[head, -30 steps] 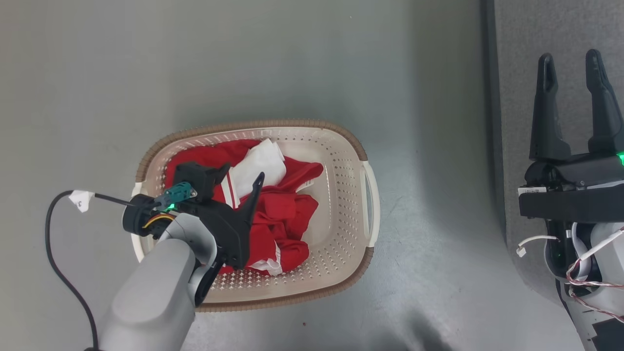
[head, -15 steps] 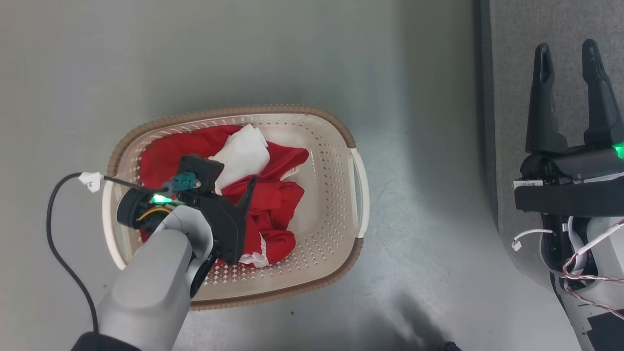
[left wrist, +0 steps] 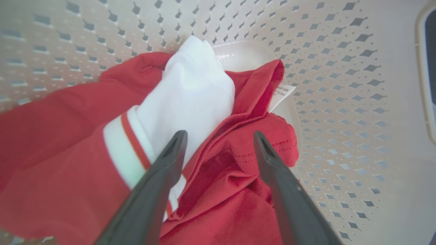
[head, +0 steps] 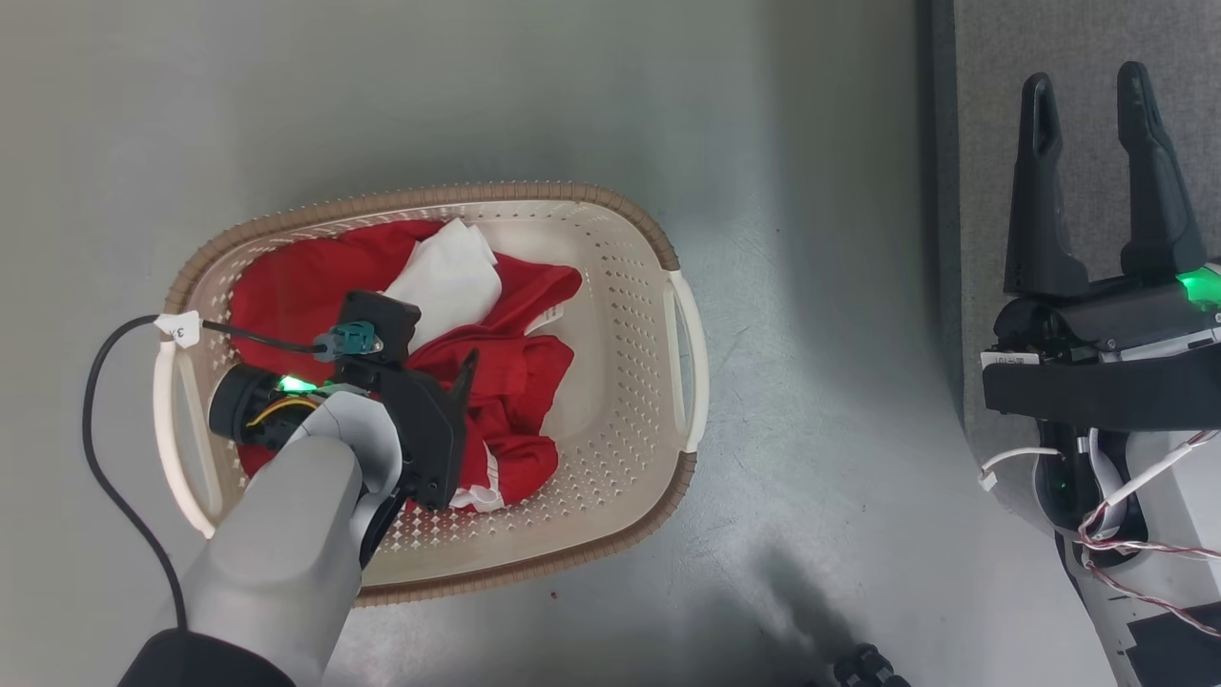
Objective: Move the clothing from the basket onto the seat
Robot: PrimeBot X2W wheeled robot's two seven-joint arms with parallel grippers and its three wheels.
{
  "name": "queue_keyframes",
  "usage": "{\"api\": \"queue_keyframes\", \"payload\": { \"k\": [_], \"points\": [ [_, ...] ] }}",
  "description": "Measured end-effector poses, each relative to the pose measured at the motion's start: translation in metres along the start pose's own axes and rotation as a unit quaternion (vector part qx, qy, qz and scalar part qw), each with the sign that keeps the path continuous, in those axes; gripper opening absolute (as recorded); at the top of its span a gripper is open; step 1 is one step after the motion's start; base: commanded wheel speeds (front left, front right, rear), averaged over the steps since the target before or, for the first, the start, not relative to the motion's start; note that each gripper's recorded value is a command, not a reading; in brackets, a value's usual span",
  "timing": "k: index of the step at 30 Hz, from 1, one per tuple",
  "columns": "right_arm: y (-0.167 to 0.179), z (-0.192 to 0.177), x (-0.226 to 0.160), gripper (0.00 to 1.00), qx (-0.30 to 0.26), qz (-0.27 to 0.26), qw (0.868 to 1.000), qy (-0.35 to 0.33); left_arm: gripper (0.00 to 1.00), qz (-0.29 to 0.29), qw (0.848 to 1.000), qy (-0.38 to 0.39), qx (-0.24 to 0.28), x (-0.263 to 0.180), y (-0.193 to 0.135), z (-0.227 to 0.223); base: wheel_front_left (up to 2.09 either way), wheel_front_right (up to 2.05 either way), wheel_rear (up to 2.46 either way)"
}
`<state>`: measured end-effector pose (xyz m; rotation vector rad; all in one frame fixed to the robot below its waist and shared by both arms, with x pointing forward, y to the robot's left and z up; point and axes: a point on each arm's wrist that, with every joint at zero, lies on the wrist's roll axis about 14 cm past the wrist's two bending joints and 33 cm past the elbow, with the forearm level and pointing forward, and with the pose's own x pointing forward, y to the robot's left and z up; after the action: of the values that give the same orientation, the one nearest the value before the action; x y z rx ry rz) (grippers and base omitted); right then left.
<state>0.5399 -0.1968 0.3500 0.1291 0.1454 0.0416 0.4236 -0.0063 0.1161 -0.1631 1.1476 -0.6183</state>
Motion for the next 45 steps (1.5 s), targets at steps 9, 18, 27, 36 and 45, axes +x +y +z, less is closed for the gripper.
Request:
{"api": "queue_keyframes", "payload": {
  "k": [9, 18, 27, 36, 45],
  "points": [
    [-0.001, 0.0, 0.001, 1.0, -0.006, 0.002, 1.0, -0.002, 1.0, 0.017, 0.999, 0.032, -0.001, 0.005, 0.005, -0.015, 0.0, 0.0, 0.0],
    [0.002, 0.001, 0.002, 1.0, -0.006, 0.003, 1.0, -0.004, 1.0, 0.051, 0.996, 0.067, 0.041, 0.005, 0.017, -0.026, 0.0, 0.0, 0.0],
    [0.003, 0.002, 0.002, 1.0, -0.006, 0.005, 1.0, -0.006, 1.0, 0.057, 0.991, 0.094, 0.082, 0.005, 0.02, -0.032, 0.0, 0.0, 0.0],
    [0.002, 0.004, 0.002, 1.0, -0.006, 0.004, 1.0, -0.008, 0.45, 0.062, 0.99, 0.091, 0.085, 0.005, 0.022, -0.03, 0.0, 0.0, 0.0],
    [0.001, 0.004, 0.002, 1.0, -0.005, 0.003, 1.0, -0.008, 0.0, 0.056, 0.993, 0.07, 0.08, 0.004, 0.018, -0.022, 0.0, 0.0, 0.0]
  ]
}}
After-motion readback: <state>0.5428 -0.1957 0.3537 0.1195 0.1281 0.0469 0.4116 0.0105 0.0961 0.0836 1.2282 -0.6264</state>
